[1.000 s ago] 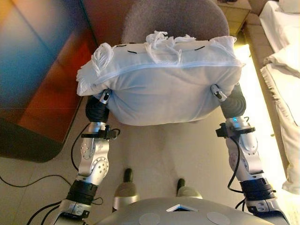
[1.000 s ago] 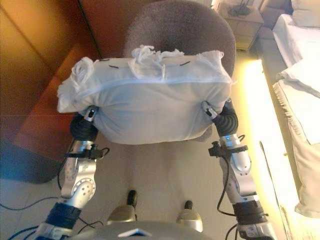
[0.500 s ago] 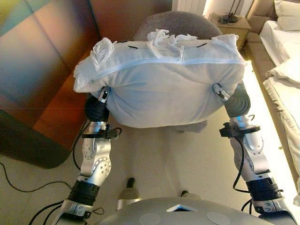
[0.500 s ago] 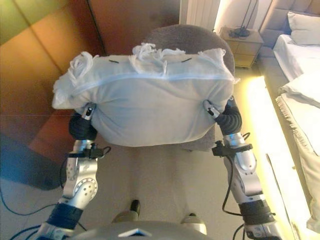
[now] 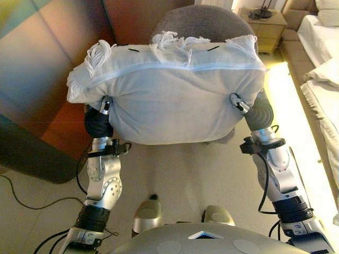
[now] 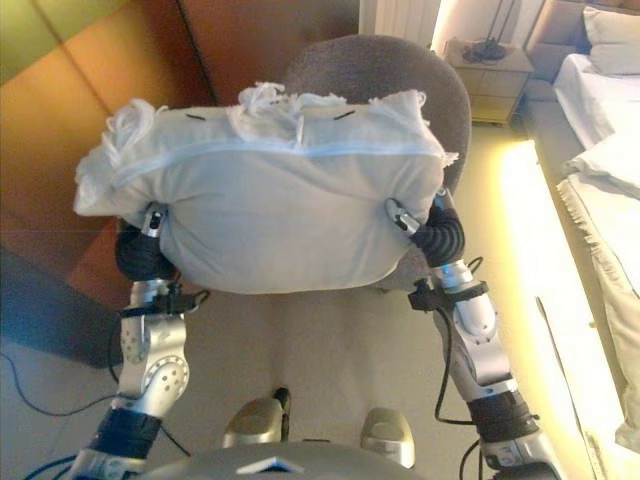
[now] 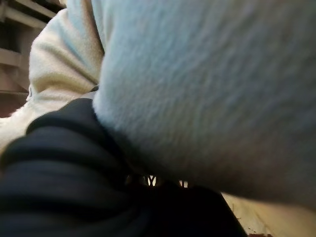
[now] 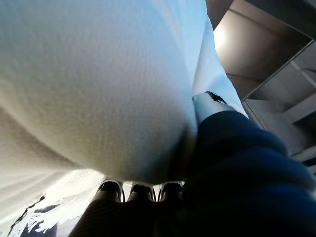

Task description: Pick up the cushion and take it to the sofa

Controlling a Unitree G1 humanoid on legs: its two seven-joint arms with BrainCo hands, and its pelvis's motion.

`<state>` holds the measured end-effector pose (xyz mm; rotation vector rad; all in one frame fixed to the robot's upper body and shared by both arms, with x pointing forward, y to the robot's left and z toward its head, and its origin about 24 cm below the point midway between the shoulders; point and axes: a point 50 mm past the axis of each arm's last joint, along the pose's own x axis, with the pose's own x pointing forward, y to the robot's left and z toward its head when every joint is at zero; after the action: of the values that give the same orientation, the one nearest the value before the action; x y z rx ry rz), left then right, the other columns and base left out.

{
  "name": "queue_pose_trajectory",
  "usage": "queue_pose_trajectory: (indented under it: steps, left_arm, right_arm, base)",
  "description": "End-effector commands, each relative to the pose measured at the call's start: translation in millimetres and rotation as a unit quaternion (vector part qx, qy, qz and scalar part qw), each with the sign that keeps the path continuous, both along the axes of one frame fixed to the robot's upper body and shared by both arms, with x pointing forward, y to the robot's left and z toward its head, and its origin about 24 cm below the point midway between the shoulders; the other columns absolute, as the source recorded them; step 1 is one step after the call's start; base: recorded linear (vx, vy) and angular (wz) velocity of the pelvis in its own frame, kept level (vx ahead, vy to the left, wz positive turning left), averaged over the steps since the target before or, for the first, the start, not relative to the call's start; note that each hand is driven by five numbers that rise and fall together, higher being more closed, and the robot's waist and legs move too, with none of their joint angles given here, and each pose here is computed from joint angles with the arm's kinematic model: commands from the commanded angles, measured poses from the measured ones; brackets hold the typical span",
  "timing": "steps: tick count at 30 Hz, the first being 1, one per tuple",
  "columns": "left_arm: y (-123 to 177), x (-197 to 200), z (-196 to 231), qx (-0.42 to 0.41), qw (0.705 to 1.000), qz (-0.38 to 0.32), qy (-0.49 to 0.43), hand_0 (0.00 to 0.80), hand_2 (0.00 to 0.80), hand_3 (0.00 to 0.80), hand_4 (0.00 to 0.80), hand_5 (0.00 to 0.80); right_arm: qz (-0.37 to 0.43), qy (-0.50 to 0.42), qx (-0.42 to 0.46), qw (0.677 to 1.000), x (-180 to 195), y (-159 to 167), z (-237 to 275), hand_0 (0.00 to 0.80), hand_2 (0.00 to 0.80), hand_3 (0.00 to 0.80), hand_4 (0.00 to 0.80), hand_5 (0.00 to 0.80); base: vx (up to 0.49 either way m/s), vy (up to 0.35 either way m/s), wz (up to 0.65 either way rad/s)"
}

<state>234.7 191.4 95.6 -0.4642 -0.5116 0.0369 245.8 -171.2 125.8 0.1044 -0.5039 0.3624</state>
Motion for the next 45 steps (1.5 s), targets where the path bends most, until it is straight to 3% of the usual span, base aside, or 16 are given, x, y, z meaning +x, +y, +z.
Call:
queue_pose_trajectory:
  steps: [1, 17, 26, 45]
  left_arm:
    - [-13.6, -6.8, 54.1, 0.016, 0.987, -0.021, -0.161, 0.8, 0.8, 0.8, 0.8, 0.8]
    - [3.2, -12.9, 64.1, 0.064, 0.983, -0.008, -0.17, 0.8, 0.8, 0.8, 0.8, 0.8]
    - [-5.7, 3.4, 75.9, 0.082, 0.98, -0.019, -0.179, 0.8, 0.8, 0.8, 0.8, 0.8]
    - [0.0, -2.9, 54.7, 0.065, 0.988, -0.02, -0.136, 0.8, 0.8, 0.8, 0.8, 0.8]
  right_arm:
    - [0.081, -0.146, 0.027, 0.986, -5.9, 30.4, 56.0, 0.8, 0.8, 0.8, 0.8, 0.8]
    - [0.068, -0.165, 0.074, 0.981, -19.5, 16.7, 49.3, 0.8, 0.8, 0.8, 0.8, 0.8]
    - [0.067, -0.154, 0.078, 0.983, -9.8, 32.0, 47.3, 0.8, 0.8, 0.8, 0.8, 0.8]
    - [0.059, -0.13, 0.065, 0.988, -1.1, 18.3, 57.7, 0.8, 0.8, 0.8, 0.8, 0.8]
  base:
    - [0.56, 0.066, -0.16]
    - [0.647, 0.173, -0.27]
    - [0.388, 0.067, -0.23]
    - [0.346, -0.211, 0.24]
